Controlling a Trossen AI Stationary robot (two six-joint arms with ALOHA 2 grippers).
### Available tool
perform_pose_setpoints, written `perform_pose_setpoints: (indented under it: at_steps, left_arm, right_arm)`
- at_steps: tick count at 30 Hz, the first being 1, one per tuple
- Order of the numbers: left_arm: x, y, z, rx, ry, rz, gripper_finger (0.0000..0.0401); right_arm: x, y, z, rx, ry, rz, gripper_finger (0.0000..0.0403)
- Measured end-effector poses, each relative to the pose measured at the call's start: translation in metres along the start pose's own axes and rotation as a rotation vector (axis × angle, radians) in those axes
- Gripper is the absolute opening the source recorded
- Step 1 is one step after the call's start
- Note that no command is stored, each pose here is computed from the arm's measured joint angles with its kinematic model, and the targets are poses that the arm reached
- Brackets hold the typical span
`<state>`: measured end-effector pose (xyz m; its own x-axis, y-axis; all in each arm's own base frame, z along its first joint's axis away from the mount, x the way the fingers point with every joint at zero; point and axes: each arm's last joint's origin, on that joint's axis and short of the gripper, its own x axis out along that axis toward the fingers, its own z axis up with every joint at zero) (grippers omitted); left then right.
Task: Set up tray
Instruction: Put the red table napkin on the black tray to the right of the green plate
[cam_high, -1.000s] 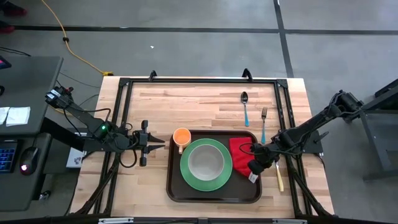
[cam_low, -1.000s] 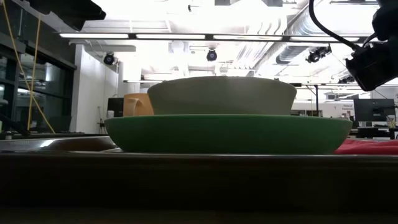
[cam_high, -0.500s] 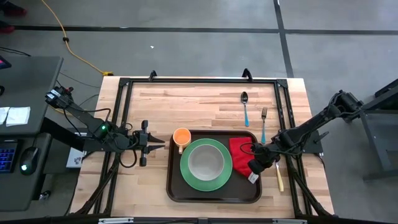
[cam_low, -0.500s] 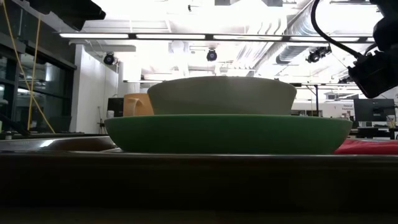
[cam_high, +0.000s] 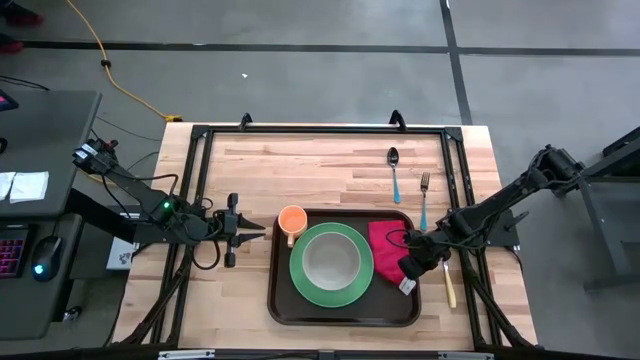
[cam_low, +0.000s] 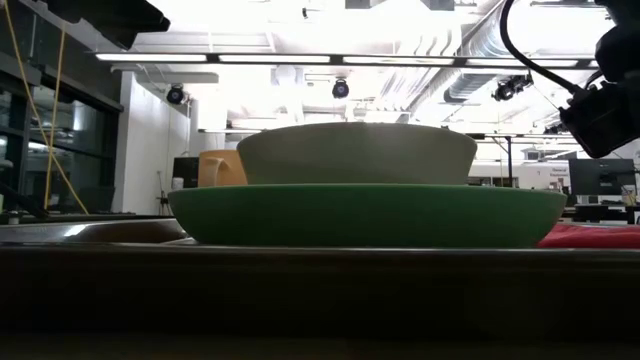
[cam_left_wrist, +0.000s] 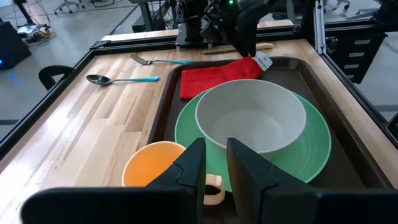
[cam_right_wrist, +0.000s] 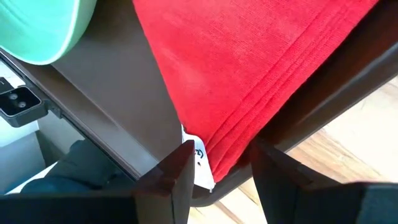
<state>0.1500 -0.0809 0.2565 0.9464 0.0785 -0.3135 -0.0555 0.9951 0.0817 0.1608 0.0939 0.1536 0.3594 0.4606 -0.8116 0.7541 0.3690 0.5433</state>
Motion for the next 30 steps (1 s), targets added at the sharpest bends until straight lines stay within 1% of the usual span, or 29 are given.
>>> perform_pose_setpoints:
  at_steps: [7, 11, 22, 26, 30]
  left_arm:
    - [0.0, 0.0, 0.0, 0.0, 0.0, 0.0, 0.0097]
    - [0.0, 0.0, 0.0, 0.0, 0.0, 0.0, 0.0097]
    - [0.0, 0.0, 0.0, 0.001, 0.002, 0.001, 0.0097]
    - [0.0, 0.0, -0.001, 0.005, 0.007, 0.001, 0.0097]
    - [0.0, 0.0, -0.001, 0.006, 0.007, 0.001, 0.0097]
  right_arm:
    - [0.014, 0.003, 0.003, 0.006, 0.01, -0.005, 0.0134]
    - [0.022, 0.002, 0.005, 0.005, 0.013, -0.034, 0.0134]
    - [0.024, 0.002, 0.007, 0.003, -0.044, -0.038, 0.0131]
    - [0.024, 0.002, 0.008, 0.001, -0.066, -0.037, 0.0112]
    - [0.024, 0.002, 0.008, -0.014, -0.078, -0.035, 0.0076]
